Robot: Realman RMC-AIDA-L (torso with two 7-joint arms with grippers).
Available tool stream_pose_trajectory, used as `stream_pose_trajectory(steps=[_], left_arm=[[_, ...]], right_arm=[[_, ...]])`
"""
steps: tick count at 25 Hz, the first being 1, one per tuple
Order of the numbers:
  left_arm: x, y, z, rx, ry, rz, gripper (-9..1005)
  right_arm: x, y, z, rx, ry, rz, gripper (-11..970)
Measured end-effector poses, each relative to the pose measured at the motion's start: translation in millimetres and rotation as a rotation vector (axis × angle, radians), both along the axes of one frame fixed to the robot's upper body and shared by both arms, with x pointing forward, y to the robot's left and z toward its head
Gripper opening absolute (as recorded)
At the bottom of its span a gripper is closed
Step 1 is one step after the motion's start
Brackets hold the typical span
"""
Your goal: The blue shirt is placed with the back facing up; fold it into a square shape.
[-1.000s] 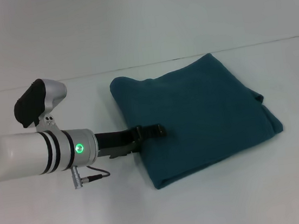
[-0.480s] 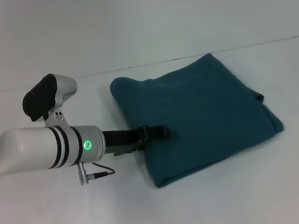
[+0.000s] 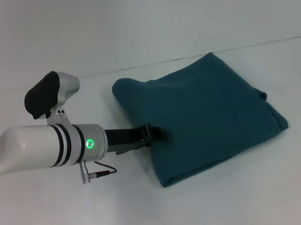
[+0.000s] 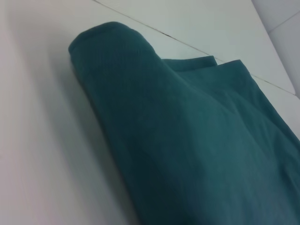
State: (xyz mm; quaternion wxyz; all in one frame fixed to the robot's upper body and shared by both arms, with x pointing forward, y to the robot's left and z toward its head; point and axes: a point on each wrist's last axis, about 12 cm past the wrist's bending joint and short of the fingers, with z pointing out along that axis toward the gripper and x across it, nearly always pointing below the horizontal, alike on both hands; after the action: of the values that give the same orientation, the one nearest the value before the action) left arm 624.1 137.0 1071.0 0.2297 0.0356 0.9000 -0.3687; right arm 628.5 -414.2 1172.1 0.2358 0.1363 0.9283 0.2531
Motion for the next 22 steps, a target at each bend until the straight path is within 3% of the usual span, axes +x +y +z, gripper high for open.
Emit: stream_pose_trajectory(steps=[7,12,16,22], left_arm=[[-1.5,0.4,-0.9,-0.006,0.007,-0.002,377],[-2.6,0.7,0.3,-0.017,0.012,-0.011,136],[-8.0,11.1,1.3,-0.055,0.029,-0.011,81],[-24.0,52.2,2.8,-0.094,0.064,0.006,53]], right_arm=[[-0.2,2.8,-1.3,0.009,-0.001,0.003,929],[-0.2,3.0,-1.1,0.012,-0.002,0.002,930],[-0.4,3.1,-1.2,0.013,-0.001,0.003,930],[-1.2,6.3,-5.3,0.015,0.008,0.008,930]])
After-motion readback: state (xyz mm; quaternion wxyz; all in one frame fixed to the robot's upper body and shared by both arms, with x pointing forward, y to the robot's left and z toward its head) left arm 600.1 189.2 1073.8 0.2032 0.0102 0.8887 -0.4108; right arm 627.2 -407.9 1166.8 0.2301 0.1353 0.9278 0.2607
